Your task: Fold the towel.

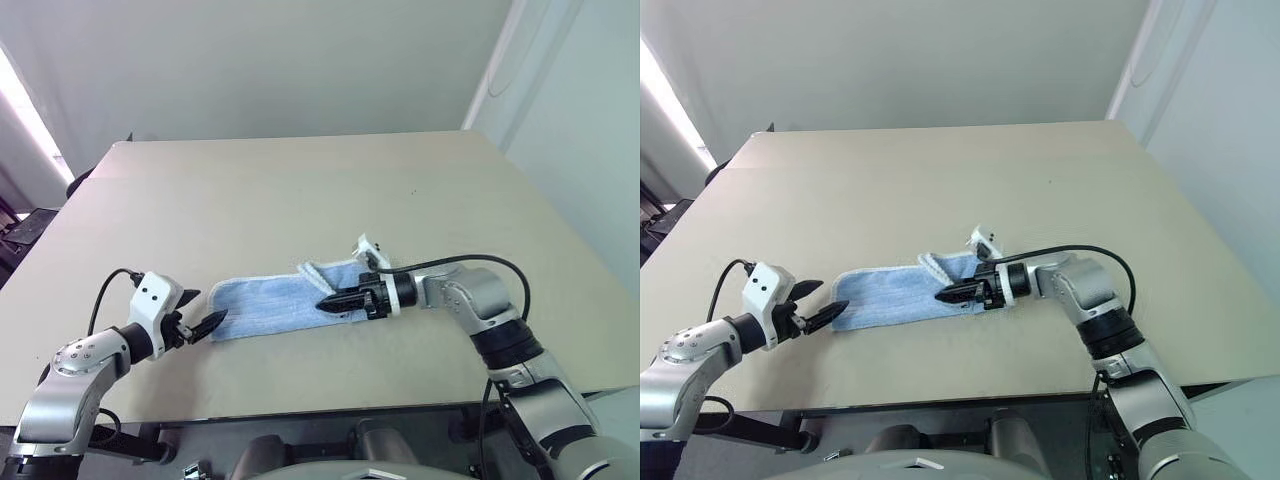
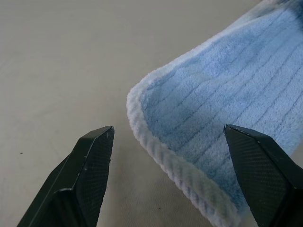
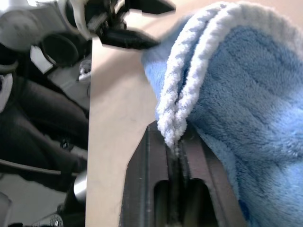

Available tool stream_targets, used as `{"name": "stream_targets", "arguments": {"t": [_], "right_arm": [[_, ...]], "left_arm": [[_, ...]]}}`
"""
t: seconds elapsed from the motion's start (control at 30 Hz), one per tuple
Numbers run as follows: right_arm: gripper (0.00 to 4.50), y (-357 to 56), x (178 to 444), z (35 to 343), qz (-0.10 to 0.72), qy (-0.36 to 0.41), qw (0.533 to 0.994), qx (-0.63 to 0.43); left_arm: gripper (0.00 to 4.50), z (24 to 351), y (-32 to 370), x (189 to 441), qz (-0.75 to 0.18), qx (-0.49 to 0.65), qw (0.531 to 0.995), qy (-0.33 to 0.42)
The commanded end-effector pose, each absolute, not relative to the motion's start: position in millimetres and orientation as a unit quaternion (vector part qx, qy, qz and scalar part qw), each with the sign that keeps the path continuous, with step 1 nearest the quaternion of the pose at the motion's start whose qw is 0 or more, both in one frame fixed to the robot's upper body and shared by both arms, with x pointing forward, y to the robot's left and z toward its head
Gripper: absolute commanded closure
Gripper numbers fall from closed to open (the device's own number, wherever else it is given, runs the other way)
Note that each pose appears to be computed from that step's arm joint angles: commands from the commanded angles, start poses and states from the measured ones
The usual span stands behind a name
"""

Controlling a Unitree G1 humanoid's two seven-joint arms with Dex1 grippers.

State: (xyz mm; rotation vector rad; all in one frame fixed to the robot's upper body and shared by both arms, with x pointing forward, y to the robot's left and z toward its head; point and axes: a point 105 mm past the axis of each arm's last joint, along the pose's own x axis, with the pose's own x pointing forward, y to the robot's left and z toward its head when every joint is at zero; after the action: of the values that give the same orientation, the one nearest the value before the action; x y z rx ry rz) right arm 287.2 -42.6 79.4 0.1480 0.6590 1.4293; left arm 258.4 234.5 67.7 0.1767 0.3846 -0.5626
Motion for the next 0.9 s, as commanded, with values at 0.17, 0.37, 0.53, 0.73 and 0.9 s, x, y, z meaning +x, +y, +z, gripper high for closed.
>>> {"name": "stream_targets", "arguments": {"t": [0.17,0.37,0.53,0.73,0.9], "right_arm": [[1.58,-34.5,293.3,108.4,0.673,0.242,0.696,0.063],[0.89,-48.7,293.0,149.0,0.694,0.15,0.698,0.093],[0.89,-44.3,315.1,128.9,0.653,0.116,0.745,0.071],[0.89,-29.9,321.2,63.1,0.631,0.157,0.76,0.002],[0.89,-27.3,325.7,20.1,0.607,0.204,0.767,-0.025]], "left_arm": [[0.6,80.9,237.0,257.2,-0.272,0.107,0.94,0.175],[0.6,82.5,239.4,253.8,-0.266,0.101,0.943,0.174],[0.6,83.3,244.0,254.3,-0.259,0.102,0.945,0.175],[0.6,87.2,245.4,254.1,-0.253,0.104,0.947,0.169],[0.6,92.4,250.0,253.9,-0.242,0.103,0.951,0.163]]}}
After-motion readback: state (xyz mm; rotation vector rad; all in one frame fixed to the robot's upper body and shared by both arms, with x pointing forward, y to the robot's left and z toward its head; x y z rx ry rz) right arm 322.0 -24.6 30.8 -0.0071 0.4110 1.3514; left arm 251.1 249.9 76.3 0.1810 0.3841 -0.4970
